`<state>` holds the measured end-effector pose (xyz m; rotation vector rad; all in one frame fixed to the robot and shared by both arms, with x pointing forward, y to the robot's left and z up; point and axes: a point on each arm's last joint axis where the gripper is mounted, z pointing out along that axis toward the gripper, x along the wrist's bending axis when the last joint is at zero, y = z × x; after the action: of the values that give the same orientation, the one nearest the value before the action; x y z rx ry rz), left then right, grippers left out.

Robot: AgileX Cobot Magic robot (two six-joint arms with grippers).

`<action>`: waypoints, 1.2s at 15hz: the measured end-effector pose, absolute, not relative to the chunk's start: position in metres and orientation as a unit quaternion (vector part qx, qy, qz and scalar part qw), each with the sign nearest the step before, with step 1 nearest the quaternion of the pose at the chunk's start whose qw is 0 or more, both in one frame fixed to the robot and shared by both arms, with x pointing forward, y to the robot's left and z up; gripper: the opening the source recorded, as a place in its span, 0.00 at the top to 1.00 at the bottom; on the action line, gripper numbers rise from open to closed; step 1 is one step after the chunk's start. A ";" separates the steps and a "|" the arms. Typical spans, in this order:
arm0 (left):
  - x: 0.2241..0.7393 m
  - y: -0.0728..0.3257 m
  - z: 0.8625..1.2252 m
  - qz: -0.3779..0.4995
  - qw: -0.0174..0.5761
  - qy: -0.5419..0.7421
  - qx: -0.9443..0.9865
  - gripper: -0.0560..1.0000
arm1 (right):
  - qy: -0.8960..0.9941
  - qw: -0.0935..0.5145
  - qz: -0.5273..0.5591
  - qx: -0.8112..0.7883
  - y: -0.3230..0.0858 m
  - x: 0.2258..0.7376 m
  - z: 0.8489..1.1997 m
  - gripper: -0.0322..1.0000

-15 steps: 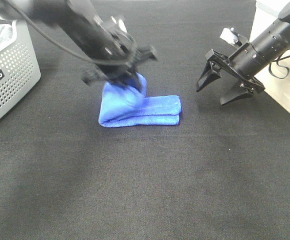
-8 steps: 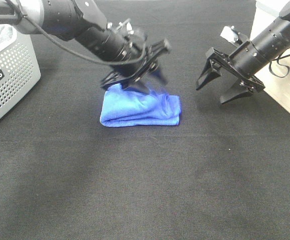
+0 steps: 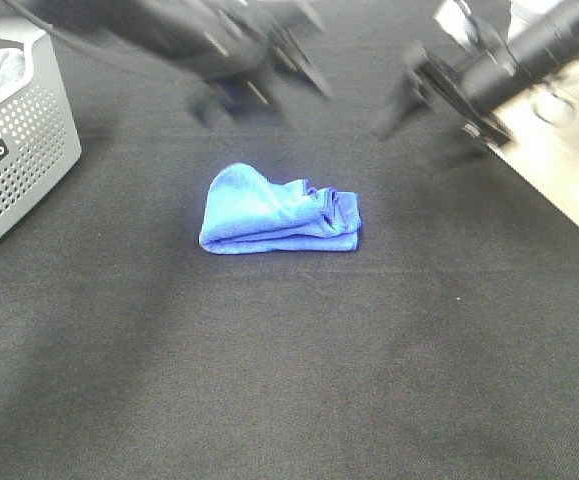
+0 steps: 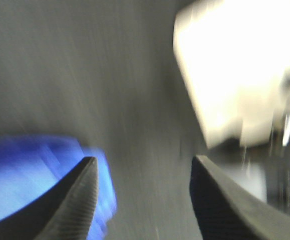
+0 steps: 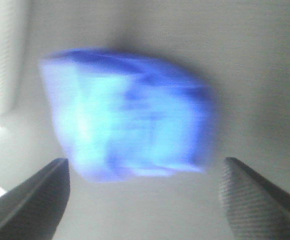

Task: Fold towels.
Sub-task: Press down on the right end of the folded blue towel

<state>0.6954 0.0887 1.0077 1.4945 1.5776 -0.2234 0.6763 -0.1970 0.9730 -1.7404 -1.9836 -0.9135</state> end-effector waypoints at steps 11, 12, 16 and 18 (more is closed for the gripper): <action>0.704 0.157 1.048 -0.032 0.471 0.646 0.600 0.44 | -0.677 0.252 -0.381 -0.577 -0.084 0.666 0.922 0.22; 0.704 0.158 1.047 -0.029 0.468 0.645 0.604 0.44 | -0.682 0.244 -0.371 -0.582 -0.086 0.668 0.914 0.22; 0.703 0.158 1.046 -0.023 0.458 0.641 0.615 0.44 | -0.684 0.204 -0.337 -0.614 -0.111 0.677 0.902 0.23; 0.703 0.158 1.045 -0.024 0.456 0.641 0.618 0.44 | -0.688 0.187 -0.320 -0.624 -0.126 0.681 0.898 0.23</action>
<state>0.7028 0.1585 1.0453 1.5233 1.5802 -0.0581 0.6810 -0.1264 0.8982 -1.7568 -1.9368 -0.8995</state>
